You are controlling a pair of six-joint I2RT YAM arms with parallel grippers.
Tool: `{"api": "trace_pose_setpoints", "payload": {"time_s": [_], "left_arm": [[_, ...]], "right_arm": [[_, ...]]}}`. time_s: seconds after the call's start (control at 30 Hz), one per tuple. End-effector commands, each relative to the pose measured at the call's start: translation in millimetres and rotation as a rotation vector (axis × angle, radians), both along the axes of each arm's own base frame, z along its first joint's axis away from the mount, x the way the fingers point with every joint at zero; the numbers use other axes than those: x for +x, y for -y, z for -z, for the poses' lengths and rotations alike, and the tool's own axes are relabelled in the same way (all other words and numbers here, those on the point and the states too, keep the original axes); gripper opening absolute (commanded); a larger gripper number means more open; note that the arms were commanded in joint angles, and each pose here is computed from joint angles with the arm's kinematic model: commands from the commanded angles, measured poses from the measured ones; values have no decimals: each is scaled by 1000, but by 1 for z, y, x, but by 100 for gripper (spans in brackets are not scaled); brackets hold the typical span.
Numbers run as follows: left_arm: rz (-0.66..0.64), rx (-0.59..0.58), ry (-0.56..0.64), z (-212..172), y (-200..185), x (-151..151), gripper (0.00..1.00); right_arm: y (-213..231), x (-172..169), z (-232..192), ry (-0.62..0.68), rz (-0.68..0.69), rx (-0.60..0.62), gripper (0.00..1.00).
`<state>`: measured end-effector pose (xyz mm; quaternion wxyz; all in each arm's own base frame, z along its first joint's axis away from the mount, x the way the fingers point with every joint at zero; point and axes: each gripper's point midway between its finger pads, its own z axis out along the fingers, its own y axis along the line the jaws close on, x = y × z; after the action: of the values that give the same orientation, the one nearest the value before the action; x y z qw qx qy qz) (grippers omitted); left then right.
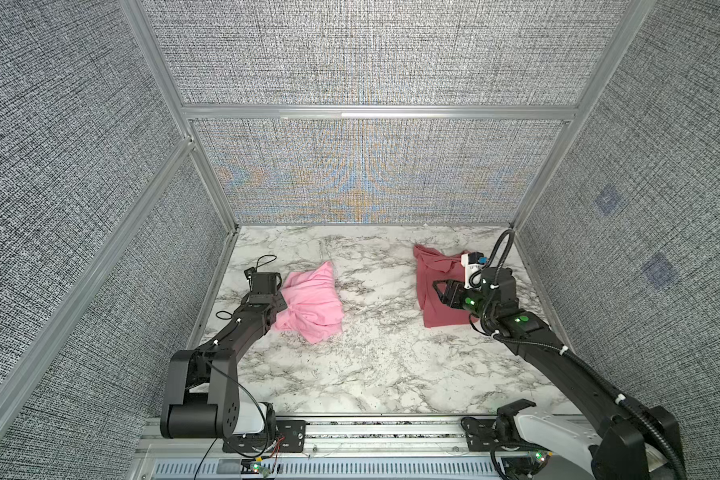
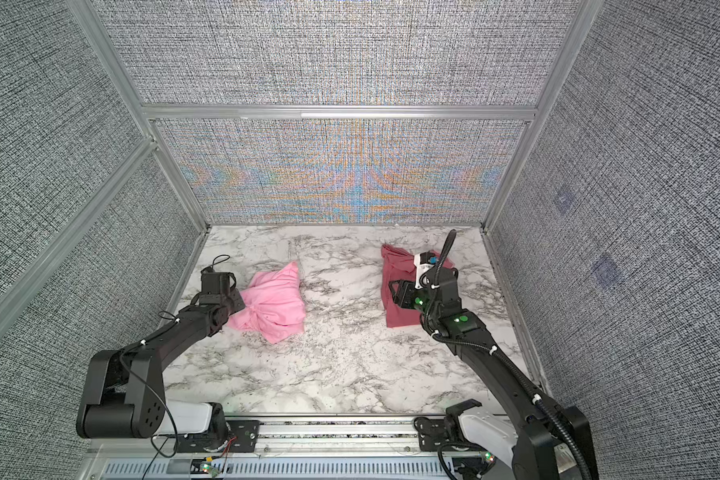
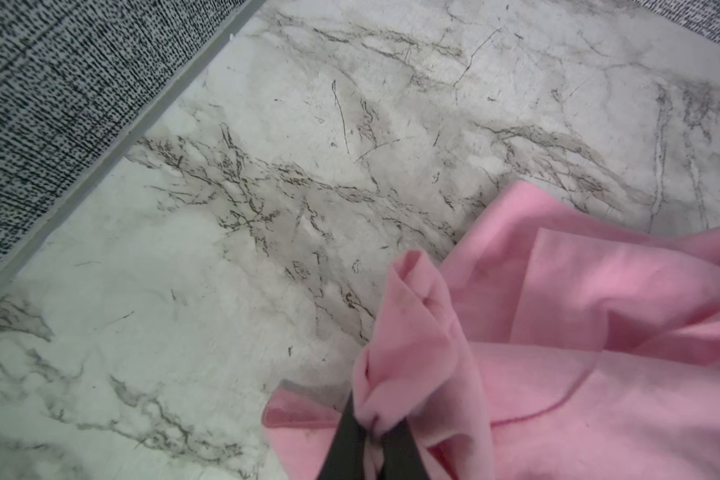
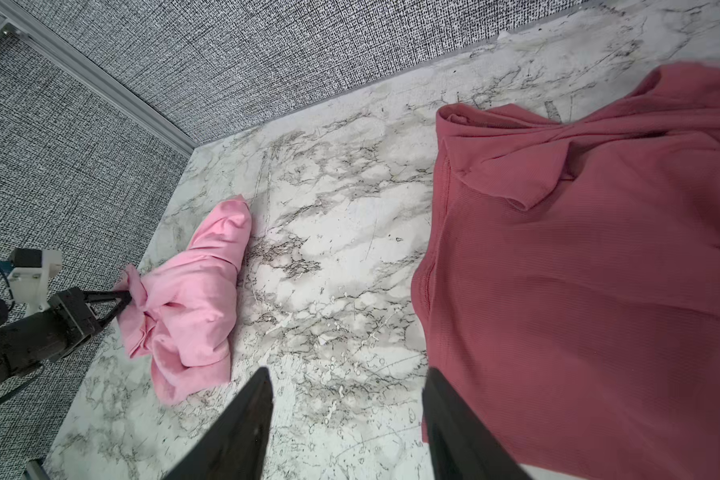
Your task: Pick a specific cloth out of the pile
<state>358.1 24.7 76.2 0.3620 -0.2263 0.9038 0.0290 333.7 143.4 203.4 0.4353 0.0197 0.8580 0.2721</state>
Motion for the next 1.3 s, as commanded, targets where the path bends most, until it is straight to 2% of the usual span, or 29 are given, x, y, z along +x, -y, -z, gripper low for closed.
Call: {"api": "trace_pose_setpoints", "payload": {"time_s": [0.0, 0.07, 0.2, 0.33, 0.43, 0.6, 0.77, 0.9, 1.1, 1.2, 1.23, 1.27], "left_arm": [[-18, -42, 47, -7, 2, 6, 40], [-20, -48, 59, -16, 3, 7, 49], [112, -39, 70, -45, 25, 14, 51], [246, 53, 103, -72, 73, 12, 51], [349, 58, 122, -82, 112, 6, 51], [554, 5, 89, -70, 183, -13, 51], [706, 35, -34, -25, 231, -40, 55], [712, 55, -114, 4, 237, -48, 59], [658, 110, -154, 20, 221, -52, 61], [598, 161, -175, 27, 211, -48, 54], [580, 181, -183, 29, 207, -47, 50], [566, 200, -191, 32, 204, -45, 40]], "right_arm": [[-1, 3, -7, 9, -1, 2, 59], [0, 3, -8, 13, 3, 0, 59], [2, 2, -7, 20, 11, -1, 60], [-1, 3, -7, 19, 2, 11, 59], [-4, 3, -6, 20, -6, 29, 60], [-5, 2, -1, 15, -9, 35, 60], [-3, -2, 0, 16, -8, 33, 60], [-2, -3, 0, 17, -11, 26, 60], [0, -8, 3, 19, -9, 24, 60], [0, -9, 5, 18, -6, 25, 60], [0, -8, 6, 12, -6, 25, 60], [0, -9, 7, 10, -8, 25, 60]]}}
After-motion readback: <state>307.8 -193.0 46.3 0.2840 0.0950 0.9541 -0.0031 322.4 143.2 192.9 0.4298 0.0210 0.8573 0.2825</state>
